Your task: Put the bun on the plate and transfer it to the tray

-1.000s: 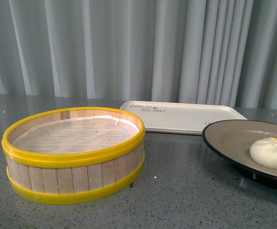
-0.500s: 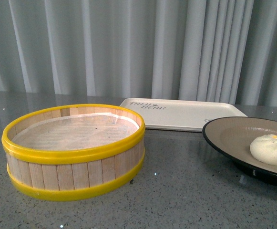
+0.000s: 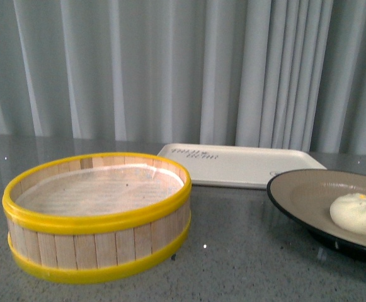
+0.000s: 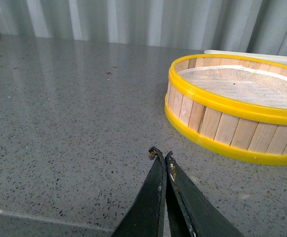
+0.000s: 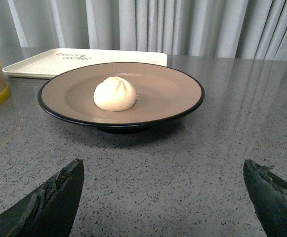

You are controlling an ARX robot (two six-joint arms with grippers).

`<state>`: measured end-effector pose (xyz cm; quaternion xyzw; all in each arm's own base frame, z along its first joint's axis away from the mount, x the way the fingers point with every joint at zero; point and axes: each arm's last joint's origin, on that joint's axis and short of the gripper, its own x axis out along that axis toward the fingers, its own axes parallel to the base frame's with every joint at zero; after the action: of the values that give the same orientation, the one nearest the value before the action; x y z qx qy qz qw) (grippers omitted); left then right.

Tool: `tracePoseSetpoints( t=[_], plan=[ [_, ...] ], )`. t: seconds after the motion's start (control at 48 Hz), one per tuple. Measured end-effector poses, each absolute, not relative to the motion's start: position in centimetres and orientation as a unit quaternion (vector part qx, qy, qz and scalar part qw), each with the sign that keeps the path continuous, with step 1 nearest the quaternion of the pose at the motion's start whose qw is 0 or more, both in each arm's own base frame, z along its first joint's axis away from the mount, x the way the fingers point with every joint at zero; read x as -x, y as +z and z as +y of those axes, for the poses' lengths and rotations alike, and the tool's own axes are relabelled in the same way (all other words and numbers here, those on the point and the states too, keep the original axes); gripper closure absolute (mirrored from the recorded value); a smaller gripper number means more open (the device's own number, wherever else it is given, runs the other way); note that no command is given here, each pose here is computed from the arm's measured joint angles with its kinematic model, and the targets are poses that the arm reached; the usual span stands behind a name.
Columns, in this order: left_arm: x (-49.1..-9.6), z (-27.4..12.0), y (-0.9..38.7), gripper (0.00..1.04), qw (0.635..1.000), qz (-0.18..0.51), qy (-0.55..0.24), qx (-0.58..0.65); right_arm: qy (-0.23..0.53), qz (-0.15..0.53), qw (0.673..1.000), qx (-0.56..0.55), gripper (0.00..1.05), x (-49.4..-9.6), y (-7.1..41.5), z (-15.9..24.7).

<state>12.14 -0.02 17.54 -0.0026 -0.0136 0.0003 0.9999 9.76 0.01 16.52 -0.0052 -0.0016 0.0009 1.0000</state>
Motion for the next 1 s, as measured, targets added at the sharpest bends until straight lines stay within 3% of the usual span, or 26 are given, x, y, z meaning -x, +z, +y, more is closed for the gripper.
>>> tracePoseSetpoints(
  t=[0.958,1.0],
  plan=[
    [-9.6,0.0,17.2,1.01,1.0,-0.011,-0.001,0.003,0.001,-0.002,1.0,0.005,0.08,-9.8,16.5,0.0],
    [-9.6,0.0,17.2,0.93,1.0,-0.011,-0.001,0.003,0.001,-0.002,1.0,0.005,0.08,-9.8,16.5,0.0]
  ],
)
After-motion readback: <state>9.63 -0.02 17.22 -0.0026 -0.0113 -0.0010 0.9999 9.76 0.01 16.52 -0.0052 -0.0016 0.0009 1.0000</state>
